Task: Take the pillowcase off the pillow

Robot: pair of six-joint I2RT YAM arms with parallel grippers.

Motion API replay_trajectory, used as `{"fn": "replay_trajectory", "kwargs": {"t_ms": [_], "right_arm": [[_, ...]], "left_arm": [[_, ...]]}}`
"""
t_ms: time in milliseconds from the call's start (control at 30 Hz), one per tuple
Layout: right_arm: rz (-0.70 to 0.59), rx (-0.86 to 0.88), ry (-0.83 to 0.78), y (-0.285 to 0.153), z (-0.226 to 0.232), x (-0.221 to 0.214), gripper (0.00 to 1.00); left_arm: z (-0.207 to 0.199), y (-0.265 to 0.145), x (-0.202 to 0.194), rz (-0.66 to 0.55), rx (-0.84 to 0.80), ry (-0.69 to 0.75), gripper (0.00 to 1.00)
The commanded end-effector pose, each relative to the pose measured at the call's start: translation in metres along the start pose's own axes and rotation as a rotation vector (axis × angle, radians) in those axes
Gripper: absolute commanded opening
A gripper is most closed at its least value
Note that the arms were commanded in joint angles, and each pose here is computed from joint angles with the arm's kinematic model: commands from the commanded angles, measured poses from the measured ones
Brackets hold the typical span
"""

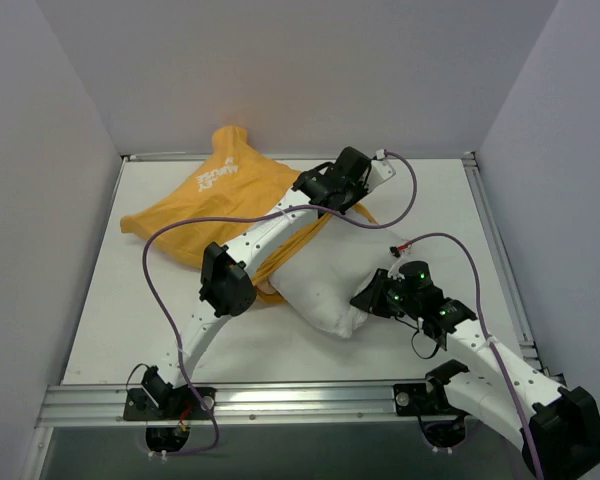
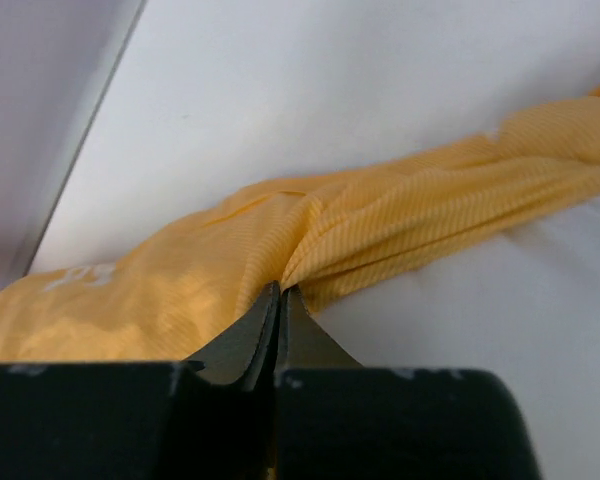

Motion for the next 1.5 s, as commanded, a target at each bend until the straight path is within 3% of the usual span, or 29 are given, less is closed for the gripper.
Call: {"fn": "replay_trajectory", "kwargs": {"t_ms": [0, 233, 400, 500, 667, 700, 767, 800, 833, 900, 933, 1000, 1033, 1233, 1267, 1467], "right_arm": [[0.137, -0.047, 0.012, -0.021, -0.001, -0.023, 0.0], [0.106, -0.073, 0.037, -0.04, -0.003, -0.027, 0.0], [0.066, -0.129, 0.032, -0.05, -0.006, -0.018, 0.0], [0.047, -0.133, 0.029, -0.054, -0.005, -0.007, 0.0], [0.005, -0.101, 0.037, -0.045, -0.004, 0.01, 0.0], [-0.007, -0.075, 0.033, -0.043, 0.001, 0.017, 0.0], [-0.019, -0.067, 0.02, -0.034, 0.006, 0.031, 0.0], [-0.025, -0.067, 0.006, -0.032, 0.008, 0.037, 0.0], [-0.054, -0.057, -0.024, -0.034, 0.014, 0.051, 0.02], [-0.054, -0.065, -0.038, -0.028, 0.016, 0.06, 0.26], [-0.072, -0.058, -0.048, -0.03, 0.021, 0.069, 0.56], [-0.078, -0.089, -0.059, -0.029, 0.019, 0.077, 0.8], [-0.073, -0.106, -0.06, -0.03, 0.018, 0.078, 1.0], [-0.143, -0.113, -0.091, -0.038, 0.026, 0.106, 1.0], [-0.158, -0.096, -0.096, -0.04, 0.03, 0.111, 1.0], [-0.2, -0.03, -0.058, -0.024, 0.032, 0.116, 1.0]], "left_arm": [[0.119, 0.002, 0.005, -0.068, 0.433, -0.114, 0.02], [0.211, -0.023, -0.036, -0.009, 0.539, -0.203, 0.02], [0.254, -0.061, -0.062, -0.001, 0.558, -0.202, 0.02], [0.256, -0.065, -0.096, 0.045, 0.527, -0.149, 0.02], [0.241, -0.078, -0.091, -0.024, 0.405, -0.131, 0.02], [0.234, -0.082, -0.084, -0.028, 0.366, -0.135, 0.04], [0.212, -0.086, -0.065, -0.056, 0.313, -0.12, 0.2], [0.204, -0.089, -0.061, -0.05, 0.291, -0.131, 0.32], [0.202, -0.1, -0.043, -0.094, 0.282, -0.138, 0.55], [0.183, -0.111, -0.03, -0.114, 0.187, -0.19, 0.75], [0.184, -0.129, -0.011, -0.174, 0.172, -0.214, 0.93], [0.173, -0.145, -0.005, -0.176, 0.096, -0.278, 0.94], [0.169, -0.154, -0.001, -0.183, 0.08, -0.297, 0.94], [0.137, -0.19, -0.031, -0.041, 0.027, -0.385, 0.94], [0.125, -0.175, -0.055, 0.041, 0.01, -0.389, 0.94], [0.092, -0.158, -0.107, 0.166, 0.045, -0.338, 0.94]]}}
Point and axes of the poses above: each gripper's point midway between its finger pads, its own y axis out along the fingers, its own z axis along the line the jaws close on, x = y × z, the point moved 4 cm from there along -y, back along the fingers, and after that the axes turned 8 degrees about -y, right-handed, at the moved point
